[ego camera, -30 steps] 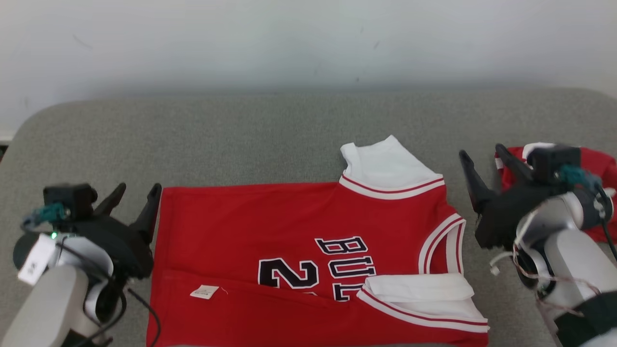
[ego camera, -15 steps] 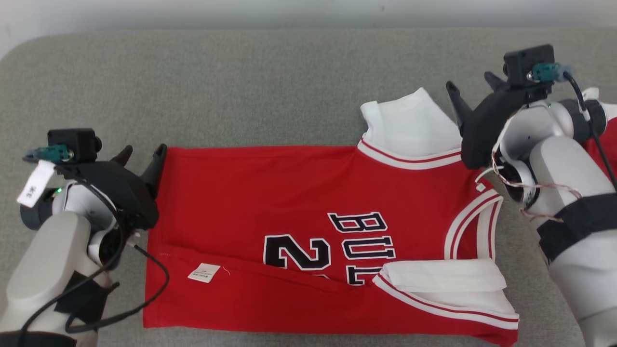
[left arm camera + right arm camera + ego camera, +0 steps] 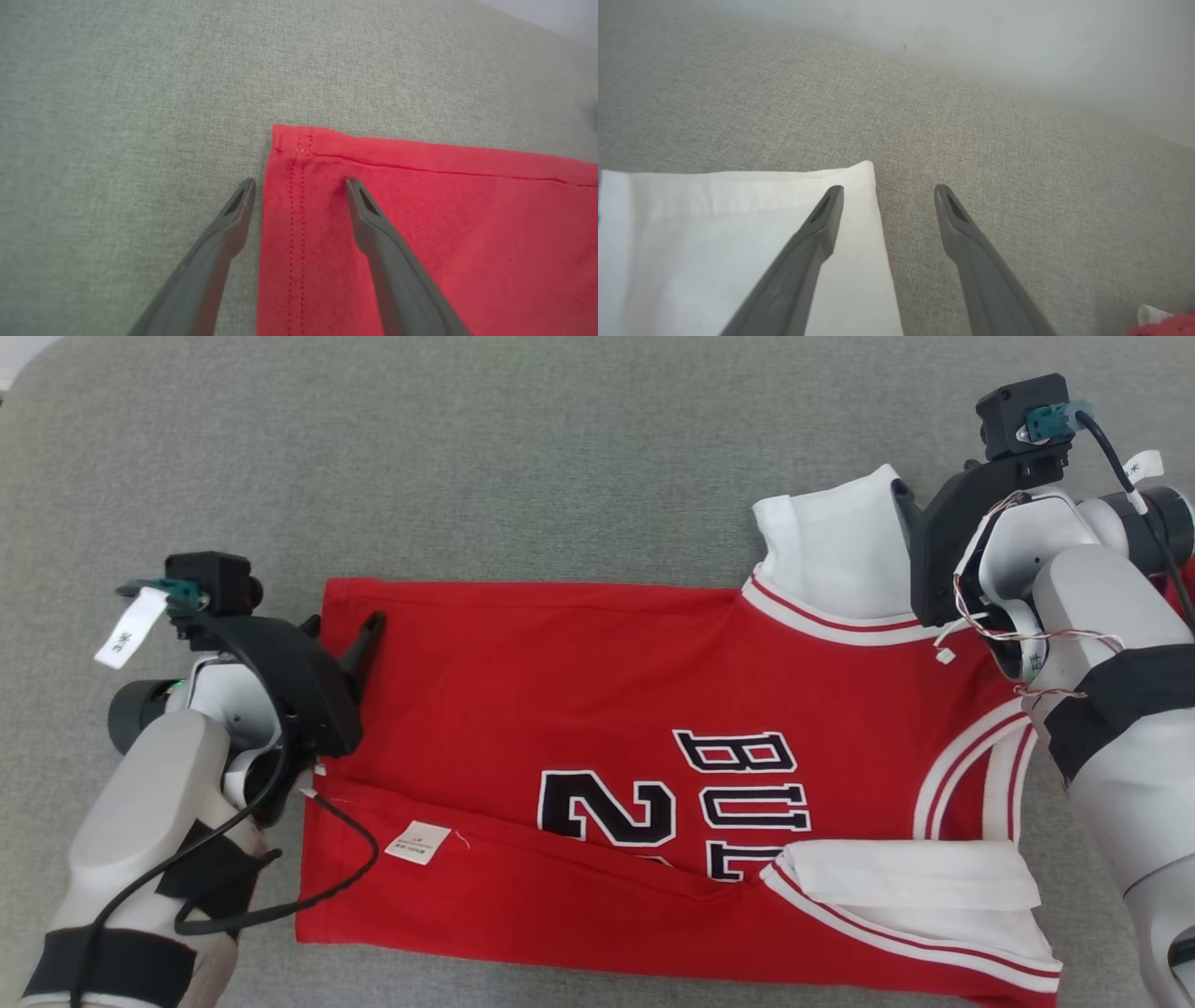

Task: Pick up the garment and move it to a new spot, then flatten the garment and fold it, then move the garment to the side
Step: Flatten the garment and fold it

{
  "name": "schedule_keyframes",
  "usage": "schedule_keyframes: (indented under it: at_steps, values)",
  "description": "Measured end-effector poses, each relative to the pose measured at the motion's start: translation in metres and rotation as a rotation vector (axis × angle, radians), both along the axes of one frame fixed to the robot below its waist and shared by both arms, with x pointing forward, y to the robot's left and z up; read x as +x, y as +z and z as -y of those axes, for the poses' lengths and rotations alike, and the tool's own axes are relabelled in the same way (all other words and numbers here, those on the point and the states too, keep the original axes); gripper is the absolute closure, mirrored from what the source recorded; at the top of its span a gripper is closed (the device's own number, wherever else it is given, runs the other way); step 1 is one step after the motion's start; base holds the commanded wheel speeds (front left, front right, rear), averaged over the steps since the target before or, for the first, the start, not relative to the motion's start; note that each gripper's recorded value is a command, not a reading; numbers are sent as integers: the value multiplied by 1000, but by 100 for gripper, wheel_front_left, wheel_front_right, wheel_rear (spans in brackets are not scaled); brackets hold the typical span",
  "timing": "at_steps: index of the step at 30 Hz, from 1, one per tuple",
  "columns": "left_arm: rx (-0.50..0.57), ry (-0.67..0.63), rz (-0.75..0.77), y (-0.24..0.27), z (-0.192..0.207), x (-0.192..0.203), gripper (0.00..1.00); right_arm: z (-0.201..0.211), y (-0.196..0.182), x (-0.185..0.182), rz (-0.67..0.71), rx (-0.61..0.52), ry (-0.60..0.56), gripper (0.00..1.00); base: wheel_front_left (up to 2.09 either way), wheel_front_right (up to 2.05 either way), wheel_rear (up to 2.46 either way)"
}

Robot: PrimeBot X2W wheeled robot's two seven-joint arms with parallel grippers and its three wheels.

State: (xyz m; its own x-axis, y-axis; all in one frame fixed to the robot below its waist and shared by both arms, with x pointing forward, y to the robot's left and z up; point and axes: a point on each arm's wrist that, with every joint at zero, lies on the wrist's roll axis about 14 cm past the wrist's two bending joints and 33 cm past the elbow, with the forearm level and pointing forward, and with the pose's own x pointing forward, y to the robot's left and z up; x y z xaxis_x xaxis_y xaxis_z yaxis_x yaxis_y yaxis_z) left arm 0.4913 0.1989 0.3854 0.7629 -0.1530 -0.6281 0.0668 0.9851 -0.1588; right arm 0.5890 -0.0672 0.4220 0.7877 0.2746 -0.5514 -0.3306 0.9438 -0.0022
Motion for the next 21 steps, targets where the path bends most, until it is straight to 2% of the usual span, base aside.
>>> schedule_keyframes:
  at_steps: [9, 10, 11, 12, 13, 21]
  values:
    - [-42, 12, -70, -7, 2, -5, 0, -17, -26, -3, -81, -36, 39, 0, 0, 0, 0]
    - [-47, 10, -83, -9, 3, -7, 4, -21, -28, -5, -90, -34, 44, 2, 0, 0, 0]
    - [-63, 18, -86, -9, 4, -7, 61, -23, -29, -5, -95, -36, 50, 52, 0, 0, 0]
    - [-74, 26, -90, -10, 3, -8, 84, -24, -30, -6, -96, -43, 55, 65, 0, 0, 0]
    - [-73, 25, -100, -11, 3, -9, 100, -24, -31, -6, -99, -49, 58, 100, 0, 0, 0]
    - [-95, 18, -126, -16, 5, -10, 100, -19, -29, 5, -73, -60, 52, 100, 0, 0, 0]
